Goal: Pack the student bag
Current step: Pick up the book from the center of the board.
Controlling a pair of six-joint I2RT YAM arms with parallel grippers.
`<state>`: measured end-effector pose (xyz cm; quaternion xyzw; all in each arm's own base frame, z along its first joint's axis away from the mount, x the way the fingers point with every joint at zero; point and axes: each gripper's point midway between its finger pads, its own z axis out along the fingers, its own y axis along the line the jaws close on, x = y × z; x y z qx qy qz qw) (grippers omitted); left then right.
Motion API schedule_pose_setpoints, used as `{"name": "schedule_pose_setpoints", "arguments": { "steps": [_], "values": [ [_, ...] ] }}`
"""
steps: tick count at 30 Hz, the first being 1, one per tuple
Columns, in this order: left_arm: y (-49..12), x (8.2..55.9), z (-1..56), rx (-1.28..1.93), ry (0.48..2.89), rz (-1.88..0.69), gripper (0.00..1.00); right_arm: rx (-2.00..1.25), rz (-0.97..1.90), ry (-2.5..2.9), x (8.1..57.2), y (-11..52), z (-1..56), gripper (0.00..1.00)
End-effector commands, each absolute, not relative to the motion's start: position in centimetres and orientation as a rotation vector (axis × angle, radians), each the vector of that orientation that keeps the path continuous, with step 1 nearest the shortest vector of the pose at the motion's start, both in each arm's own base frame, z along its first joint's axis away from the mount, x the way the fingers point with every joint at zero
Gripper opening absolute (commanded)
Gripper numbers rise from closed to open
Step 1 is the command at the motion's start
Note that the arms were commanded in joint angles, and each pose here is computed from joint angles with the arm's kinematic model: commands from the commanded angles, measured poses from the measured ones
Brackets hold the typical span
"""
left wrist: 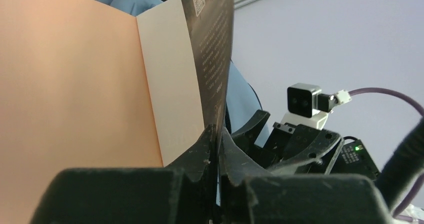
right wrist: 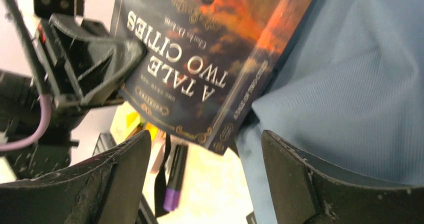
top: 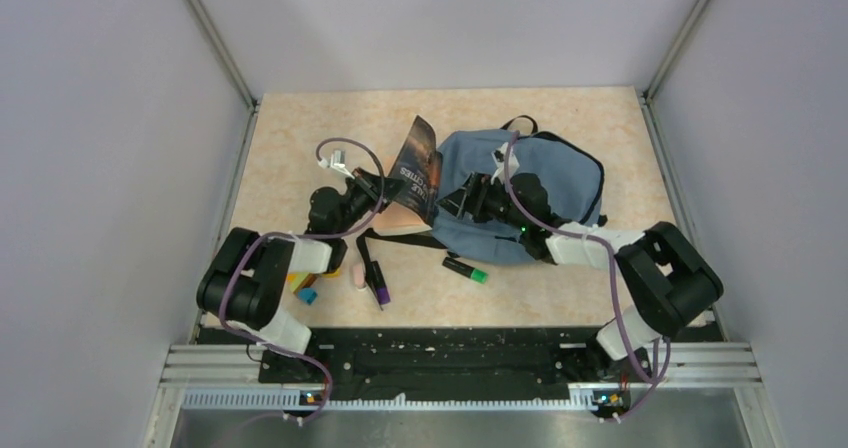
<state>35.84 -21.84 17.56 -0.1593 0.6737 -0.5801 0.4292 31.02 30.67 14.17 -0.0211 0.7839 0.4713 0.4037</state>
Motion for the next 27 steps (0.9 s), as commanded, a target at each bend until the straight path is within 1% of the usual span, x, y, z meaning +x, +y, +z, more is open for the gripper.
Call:
{"name": "schedule_pose_setpoints", "arguments": {
  "steps": [1, 5, 6, 7, 8, 11, 14, 19, 22, 27],
  "values": [
    [-20.4, 36.3, 17.1, -0.350, 1.719, -1.279, 0.14, -0.101, 1.106, 1.880, 34.3, 31.7, 16.9, 0.79],
    [-18.8, 36.6, 16.7, -0.317, 1.798, -1.096, 0.43, -0.118, 1.047, 1.921, 35.9, 32.1, 15.8, 0.80],
    [-18.2, 36.5, 15.9, -0.324, 1.850, -1.030, 0.51, -0.125, 1.038, 1.934, 36.3, 32.3, 15.5, 0.80],
    [-17.5, 36.7, 16.3, -0.311, 1.848, -0.972, 0.61, -0.133, 1.034, 1.946, 36.6, 32.5, 15.3, 0.80],
    [-16.7, 36.5, 15.6, -0.328, 1.892, -0.906, 0.68, -0.136, 1.033, 1.958, 37.0, 32.6, 15.0, 0.80],
    [-14.1, 36.6, 15.1, -0.367, 1.931, -0.734, 0.79, -0.134, 1.035, 1.982, 37.8, 32.8, 14.3, 0.80],
    [-12.7, 37.1, 15.0, -0.351, 1.962, -0.662, 0.81, -0.127, 1.027, 2.001, 38.5, 32.7, 13.5, 0.80],
    [-12.6, 38.8, 14.2, -0.321, 2.001, -0.699, 0.82, -0.129, 1.055, 2.026, 39.8, 32.7, 12.7, 0.79],
    [-13.8, 39.8, 13.1, -0.274, 2.043, -0.759, 0.79, -0.146, 1.049, 2.053, 40.4, 33.0, 12.0, 0.78],
    [-16.1, 41.2, 10.5, -0.234, 2.122, -0.890, 0.69, -0.180, 1.063, 2.103, 41.0, 33.9, 10.4, 0.76]
  ]
}}
